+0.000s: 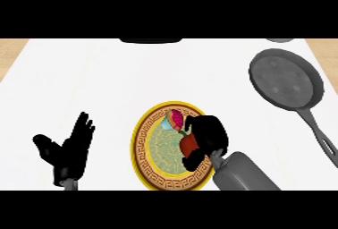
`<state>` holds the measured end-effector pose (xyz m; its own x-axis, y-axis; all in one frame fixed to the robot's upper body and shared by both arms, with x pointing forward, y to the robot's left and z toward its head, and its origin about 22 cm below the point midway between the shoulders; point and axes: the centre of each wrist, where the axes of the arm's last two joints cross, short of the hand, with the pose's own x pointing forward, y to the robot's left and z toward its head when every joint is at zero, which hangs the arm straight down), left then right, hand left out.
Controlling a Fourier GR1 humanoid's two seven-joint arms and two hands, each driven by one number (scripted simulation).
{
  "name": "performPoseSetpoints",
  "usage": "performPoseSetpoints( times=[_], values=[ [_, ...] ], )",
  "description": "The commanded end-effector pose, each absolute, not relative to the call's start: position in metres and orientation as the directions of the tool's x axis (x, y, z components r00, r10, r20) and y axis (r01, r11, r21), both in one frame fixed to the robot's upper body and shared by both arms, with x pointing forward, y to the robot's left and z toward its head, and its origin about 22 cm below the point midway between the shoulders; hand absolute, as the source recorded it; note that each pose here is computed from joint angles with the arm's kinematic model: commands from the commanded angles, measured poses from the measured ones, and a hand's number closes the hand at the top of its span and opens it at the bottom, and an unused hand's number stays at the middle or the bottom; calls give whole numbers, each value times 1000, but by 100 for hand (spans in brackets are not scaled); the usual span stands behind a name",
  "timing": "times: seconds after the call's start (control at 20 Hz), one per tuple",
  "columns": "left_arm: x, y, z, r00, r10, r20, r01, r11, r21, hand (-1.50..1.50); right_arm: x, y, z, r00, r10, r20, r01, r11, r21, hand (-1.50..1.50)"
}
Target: Pick the bell pepper from the plate and place it in the pan
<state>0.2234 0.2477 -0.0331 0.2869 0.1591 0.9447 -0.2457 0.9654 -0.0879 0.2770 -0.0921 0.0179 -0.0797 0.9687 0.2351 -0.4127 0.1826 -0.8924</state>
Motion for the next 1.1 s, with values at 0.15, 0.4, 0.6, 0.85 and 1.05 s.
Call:
performPoseSetpoints(
  times=[0.15,0.4,0.6,0.85,1.05],
  values=[
    [206,255,-45,300,159,941,-229,969,-91,0,279,-124,16,-125,976,178,-309,132,-942,150],
    [214,254,-48,313,176,933,-253,963,-97,0,274,-117,71,-142,979,150,18,154,-988,150],
    [216,271,-40,307,156,939,-262,962,-74,0,260,-104,108,-70,972,226,234,236,-943,150],
    [222,258,-53,304,181,935,-259,961,-101,0,255,-134,144,13,947,320,296,302,-906,150],
    [213,247,-46,314,169,934,-226,969,-100,0,281,-163,163,57,934,354,309,321,-895,150]
  ],
)
